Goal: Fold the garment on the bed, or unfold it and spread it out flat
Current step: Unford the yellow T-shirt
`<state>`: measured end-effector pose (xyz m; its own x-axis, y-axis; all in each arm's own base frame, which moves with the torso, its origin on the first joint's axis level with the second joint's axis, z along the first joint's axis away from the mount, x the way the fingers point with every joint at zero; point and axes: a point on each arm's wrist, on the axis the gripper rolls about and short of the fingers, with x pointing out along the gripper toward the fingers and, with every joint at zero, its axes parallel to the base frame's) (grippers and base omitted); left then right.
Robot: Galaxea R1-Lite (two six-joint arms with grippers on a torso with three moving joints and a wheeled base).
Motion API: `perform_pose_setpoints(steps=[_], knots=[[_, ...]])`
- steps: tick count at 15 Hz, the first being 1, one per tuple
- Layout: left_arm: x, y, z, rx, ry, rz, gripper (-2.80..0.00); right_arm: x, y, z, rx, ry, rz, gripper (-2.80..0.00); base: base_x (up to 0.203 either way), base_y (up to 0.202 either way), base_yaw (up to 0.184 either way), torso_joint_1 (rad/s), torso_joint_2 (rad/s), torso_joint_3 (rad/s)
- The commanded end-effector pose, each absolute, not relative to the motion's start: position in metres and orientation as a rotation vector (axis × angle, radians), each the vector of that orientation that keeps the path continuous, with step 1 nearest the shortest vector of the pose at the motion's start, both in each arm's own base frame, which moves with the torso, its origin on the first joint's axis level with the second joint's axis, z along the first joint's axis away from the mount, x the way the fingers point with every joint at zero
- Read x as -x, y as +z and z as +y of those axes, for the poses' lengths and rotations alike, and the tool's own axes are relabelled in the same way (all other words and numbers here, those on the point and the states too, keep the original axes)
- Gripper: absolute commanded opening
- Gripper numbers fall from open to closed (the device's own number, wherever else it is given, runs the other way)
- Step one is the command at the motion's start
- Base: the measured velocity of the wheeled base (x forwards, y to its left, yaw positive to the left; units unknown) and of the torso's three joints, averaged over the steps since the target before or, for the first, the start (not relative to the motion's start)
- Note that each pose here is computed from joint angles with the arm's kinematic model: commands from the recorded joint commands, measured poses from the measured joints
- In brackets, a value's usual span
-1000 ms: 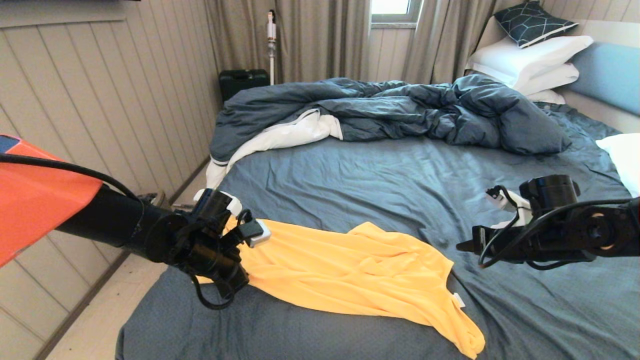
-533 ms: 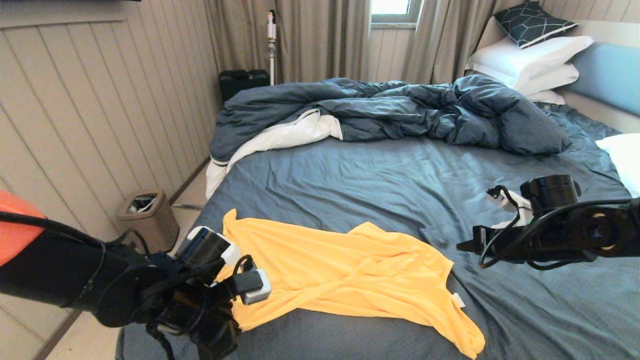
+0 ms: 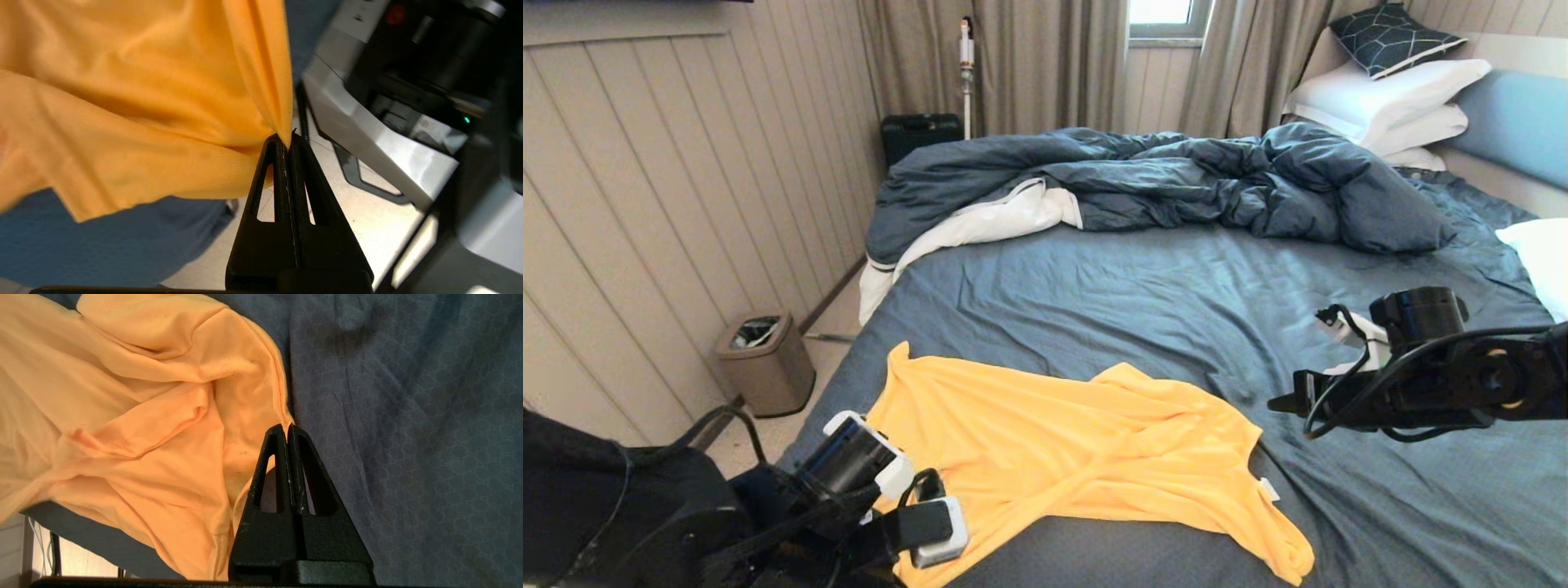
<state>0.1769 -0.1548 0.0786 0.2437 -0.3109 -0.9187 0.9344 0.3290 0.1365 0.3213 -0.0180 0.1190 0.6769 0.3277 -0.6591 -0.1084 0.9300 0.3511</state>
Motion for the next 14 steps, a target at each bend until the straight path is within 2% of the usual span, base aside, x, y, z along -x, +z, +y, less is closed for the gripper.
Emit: perform_pose_setpoints(steps=[1, 5, 11, 12, 14], knots=[[-0.156, 0.081, -0.155, -0.849, -1.046, 0.926, -2.80, -0.321, 0.118, -0.017, -0.298, 0.253, 0.796, -2.80, 0.000, 0.000, 0.000, 0.000, 0.00, 0.000], [-0.132, 0.072, -0.165, -0.860, -1.106, 0.969, -2.80, -0.321, 0.118, -0.017, -0.297, 0.253, 0.794, -2.80, 0.000, 0.000, 0.000, 0.000, 0.00, 0.000], [-0.130, 0.070, -0.167, -0.864, -1.115, 0.977, -2.80, -0.321, 0.118, -0.017, -0.298, 0.253, 0.796, -2.80, 0.000, 0.000, 0.000, 0.000, 0.00, 0.000], [-0.131, 0.071, -0.168, -0.859, -1.113, 0.973, 0.00, -0.321, 0.118, -0.017, -0.297, 0.253, 0.795, -2.80, 0.000, 0.000, 0.000, 0.000, 0.00, 0.000], [-0.131, 0.076, -0.169, -0.834, -1.121, 0.954, 0.00, -0.321, 0.118, -0.017, -0.298, 0.253, 0.796, -2.80, 0.000, 0.000, 0.000, 0.000, 0.00, 0.000]])
